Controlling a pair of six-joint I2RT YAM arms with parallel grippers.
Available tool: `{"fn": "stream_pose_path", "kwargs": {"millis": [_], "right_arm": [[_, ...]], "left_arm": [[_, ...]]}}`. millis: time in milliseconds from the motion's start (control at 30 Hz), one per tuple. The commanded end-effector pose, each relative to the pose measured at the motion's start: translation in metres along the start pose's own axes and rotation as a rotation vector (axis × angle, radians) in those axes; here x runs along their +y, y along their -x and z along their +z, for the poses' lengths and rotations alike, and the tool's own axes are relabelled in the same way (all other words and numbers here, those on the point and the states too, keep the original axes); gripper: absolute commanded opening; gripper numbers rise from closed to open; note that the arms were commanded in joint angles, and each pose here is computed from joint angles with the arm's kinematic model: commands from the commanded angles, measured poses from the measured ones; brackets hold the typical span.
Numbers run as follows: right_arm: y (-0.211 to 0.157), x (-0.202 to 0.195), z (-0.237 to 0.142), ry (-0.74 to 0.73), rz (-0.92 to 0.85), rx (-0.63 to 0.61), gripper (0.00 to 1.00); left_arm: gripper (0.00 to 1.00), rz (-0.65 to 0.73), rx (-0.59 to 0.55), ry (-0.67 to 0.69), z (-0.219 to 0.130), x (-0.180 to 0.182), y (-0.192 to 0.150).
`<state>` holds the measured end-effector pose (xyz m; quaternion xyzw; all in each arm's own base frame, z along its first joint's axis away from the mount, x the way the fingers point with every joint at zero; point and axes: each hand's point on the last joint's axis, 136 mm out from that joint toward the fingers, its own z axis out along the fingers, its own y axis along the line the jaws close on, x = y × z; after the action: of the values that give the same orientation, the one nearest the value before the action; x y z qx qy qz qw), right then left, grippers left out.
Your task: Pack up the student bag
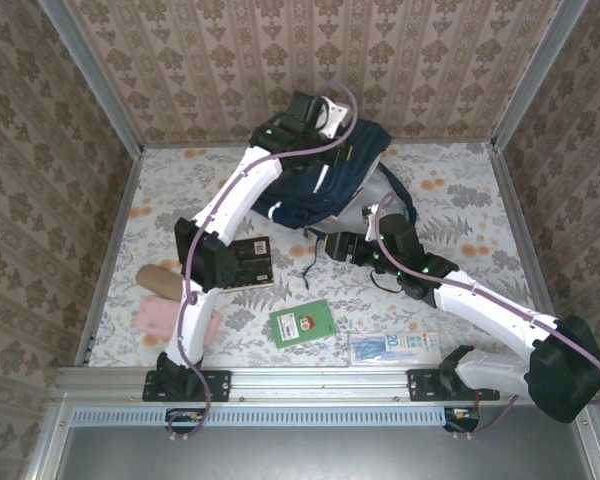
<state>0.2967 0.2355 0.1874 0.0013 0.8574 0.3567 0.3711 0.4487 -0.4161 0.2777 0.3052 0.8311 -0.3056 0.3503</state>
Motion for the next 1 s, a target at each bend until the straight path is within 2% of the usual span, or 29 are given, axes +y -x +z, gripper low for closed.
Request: {"fn": "stream_pose_path", "kwargs": {"millis": [0, 67, 133, 300, 367, 400, 433, 500, 633, 767, 833, 933, 967], "right_arm": [[0.0, -0.001, -0.004, -0.012, -0.049, -0.014, 0.79], [0.002, -0.001, -0.006, -0.029, -0.065, -0.01, 0.79], [0.005, 0.002, -0.008, -0.036, -0.085, -0.005, 0.79], [0.004, 0.012, -0.002, -0.026, -0.106, 0.059, 0.78], [-0.002, 0.022, 0.009, -0.006, -0.106, 0.111, 0.78], [-0.006, 0.028, 0.014, 0.004, -0.11, 0.141, 0.77], [-0.012, 0.033, 0.022, 0.012, -0.114, 0.181, 0.77], [-0.028, 0.043, 0.041, 0.027, -0.114, 0.281, 0.77], [-0.053, 0.06, 0.078, 0.021, -0.132, 0.418, 0.76], [-0.069, 0.068, 0.107, 0.009, -0.122, 0.484, 0.76], [-0.075, 0.072, 0.117, 0.017, -0.119, 0.511, 0.76], [-0.083, 0.069, 0.128, -0.007, -0.113, 0.536, 0.76], [-0.086, 0.067, 0.131, -0.007, -0.106, 0.543, 0.76]], "left_arm": [[0.22, 0.043, -0.196, -0.049, -0.024, -0.013, 0.057], [0.47, 0.018, -0.178, -0.041, -0.028, -0.011, 0.053], [0.63, -0.009, -0.16, -0.031, -0.039, -0.008, 0.049], [0.7, -0.177, -0.134, 0.036, -0.093, 0.018, 0.029], [0.7, -0.259, -0.123, 0.129, -0.12, 0.044, 0.004], [0.74, -0.314, -0.129, 0.208, -0.136, 0.061, -0.009], [0.76, -0.396, -0.126, 0.277, -0.155, 0.081, -0.03], [0.78, -0.52, -0.119, 0.309, -0.18, 0.109, -0.066], [0.82, -0.745, -0.077, 0.56, -0.228, 0.164, -0.16], [0.85, -0.973, 0.016, 0.627, -0.237, 0.186, -0.244], [0.88, -0.997, 0.057, 0.664, -0.237, 0.19, -0.27], [1.0, -1.032, 0.088, 0.697, -0.233, 0.197, -0.299], [1.0, -1.043, 0.098, 0.703, -0.229, 0.201, -0.307]]}}
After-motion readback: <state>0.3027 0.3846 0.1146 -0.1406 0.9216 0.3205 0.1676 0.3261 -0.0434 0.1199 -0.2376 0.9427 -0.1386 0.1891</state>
